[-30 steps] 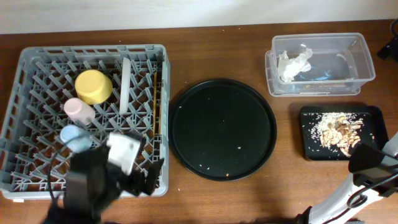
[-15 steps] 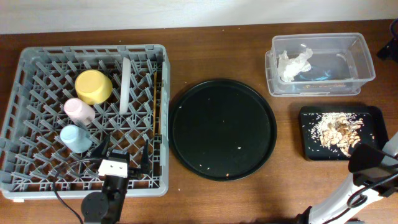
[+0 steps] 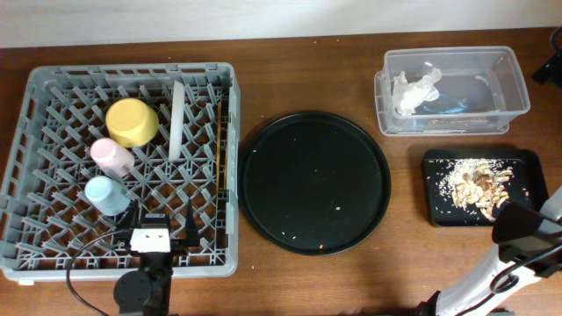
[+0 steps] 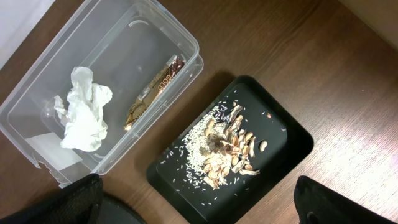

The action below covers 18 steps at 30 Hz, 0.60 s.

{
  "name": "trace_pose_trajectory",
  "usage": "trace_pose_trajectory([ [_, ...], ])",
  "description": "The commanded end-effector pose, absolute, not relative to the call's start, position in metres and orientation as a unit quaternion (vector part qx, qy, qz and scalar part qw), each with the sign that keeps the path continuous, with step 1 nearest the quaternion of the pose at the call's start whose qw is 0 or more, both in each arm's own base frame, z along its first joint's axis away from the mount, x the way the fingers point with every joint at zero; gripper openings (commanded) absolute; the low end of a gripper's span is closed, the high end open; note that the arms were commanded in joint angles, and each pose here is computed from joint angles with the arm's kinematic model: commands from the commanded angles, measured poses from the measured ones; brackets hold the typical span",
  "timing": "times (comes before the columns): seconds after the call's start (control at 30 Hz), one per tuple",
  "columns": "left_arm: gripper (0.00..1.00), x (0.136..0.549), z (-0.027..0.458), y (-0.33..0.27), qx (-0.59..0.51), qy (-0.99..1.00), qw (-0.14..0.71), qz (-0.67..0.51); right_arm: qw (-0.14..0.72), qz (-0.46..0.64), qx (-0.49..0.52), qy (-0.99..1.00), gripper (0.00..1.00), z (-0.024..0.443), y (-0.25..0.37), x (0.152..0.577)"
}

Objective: Sort waste into correct bins and load items into the dishwasher rack

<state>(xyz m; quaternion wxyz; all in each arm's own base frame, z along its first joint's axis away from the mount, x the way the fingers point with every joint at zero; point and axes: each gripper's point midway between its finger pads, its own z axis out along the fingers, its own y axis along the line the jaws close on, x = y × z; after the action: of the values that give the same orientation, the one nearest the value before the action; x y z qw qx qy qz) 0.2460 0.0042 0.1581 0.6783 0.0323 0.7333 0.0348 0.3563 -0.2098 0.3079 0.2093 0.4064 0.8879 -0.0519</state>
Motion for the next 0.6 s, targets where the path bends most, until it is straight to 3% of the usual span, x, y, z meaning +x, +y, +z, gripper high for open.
trace_pose_trajectory([
  [0.0,0.99,0.246,0.156,0.005,0.034,0.734,0.677,0.042,0.213,-0.058,0.41,0.885,0.99,0.312,-0.211,0.353],
  [0.43,0.99,0.246,0.156,0.005,0.034,0.733,0.678,0.042,0.21,-0.058,0.41,0.886,0.99,0.309,-0.212,0.354],
  [0.57,0.99,0.246,0.156,0.005,0.034,0.733,0.678,0.042,0.257,-0.06,0.404,0.876,0.99,0.346,-0.2,0.338],
])
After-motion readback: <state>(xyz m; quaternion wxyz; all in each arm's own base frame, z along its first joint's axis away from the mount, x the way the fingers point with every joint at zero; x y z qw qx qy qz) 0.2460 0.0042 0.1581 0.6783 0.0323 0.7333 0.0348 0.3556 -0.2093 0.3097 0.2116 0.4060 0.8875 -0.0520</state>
